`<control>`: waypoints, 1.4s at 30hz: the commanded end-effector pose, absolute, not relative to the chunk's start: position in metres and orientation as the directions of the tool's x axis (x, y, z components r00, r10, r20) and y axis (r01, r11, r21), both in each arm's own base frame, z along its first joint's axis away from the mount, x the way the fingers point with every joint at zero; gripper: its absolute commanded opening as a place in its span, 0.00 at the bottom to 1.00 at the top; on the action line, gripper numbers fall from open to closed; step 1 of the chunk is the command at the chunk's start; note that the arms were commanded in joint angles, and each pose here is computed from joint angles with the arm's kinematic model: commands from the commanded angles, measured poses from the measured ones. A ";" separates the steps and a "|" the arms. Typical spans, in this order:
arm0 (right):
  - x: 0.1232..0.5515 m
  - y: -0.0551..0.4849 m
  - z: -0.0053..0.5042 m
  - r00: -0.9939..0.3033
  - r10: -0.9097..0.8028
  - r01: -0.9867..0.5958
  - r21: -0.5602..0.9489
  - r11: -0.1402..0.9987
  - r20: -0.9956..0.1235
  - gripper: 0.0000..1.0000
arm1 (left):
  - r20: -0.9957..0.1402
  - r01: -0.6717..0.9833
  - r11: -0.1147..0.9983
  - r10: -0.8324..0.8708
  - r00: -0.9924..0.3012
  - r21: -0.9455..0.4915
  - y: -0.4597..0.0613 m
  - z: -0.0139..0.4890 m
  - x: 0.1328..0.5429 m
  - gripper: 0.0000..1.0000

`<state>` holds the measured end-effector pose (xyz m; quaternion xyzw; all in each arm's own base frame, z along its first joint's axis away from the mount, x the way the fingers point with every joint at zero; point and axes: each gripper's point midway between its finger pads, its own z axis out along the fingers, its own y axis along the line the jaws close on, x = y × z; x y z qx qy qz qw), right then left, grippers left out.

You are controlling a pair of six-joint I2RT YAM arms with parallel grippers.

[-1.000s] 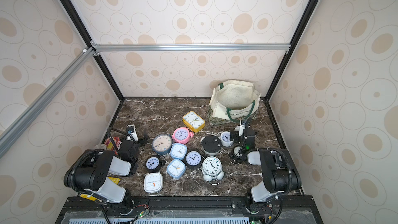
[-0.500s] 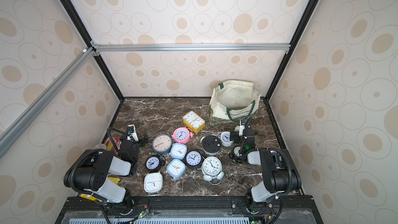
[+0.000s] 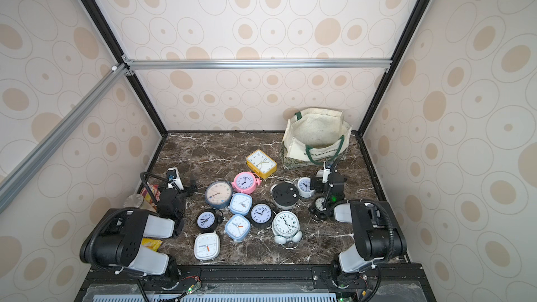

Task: Put the alarm clock into the canvas bag
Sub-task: Move the alarm to the center of the board.

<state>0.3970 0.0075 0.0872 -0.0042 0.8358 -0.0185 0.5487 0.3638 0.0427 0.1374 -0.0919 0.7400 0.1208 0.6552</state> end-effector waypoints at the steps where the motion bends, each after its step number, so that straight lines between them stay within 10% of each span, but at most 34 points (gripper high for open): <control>1: 0.389 -0.009 0.107 -0.379 -0.002 0.106 -0.045 0.993 -0.925 1.00 | -0.984 -0.430 0.902 -0.039 -0.173 0.040 0.066 0.151 0.368 0.98; 15: 0.350 -0.023 0.172 -0.323 0.545 0.411 0.404 0.817 -0.774 1.00 | -0.815 -0.441 0.846 -0.467 -0.343 -0.300 0.033 0.181 0.349 0.98; 27: 0.234 0.023 0.148 -0.594 0.595 0.325 0.515 0.793 -0.541 0.91 | -0.748 0.049 0.926 -0.270 -0.607 -0.374 -0.096 0.198 0.322 0.97; 42: 0.157 0.110 0.078 -0.881 0.450 0.244 0.674 0.697 -0.146 0.70 | -0.651 0.540 0.729 0.172 -0.740 -0.421 -0.289 0.154 0.232 0.81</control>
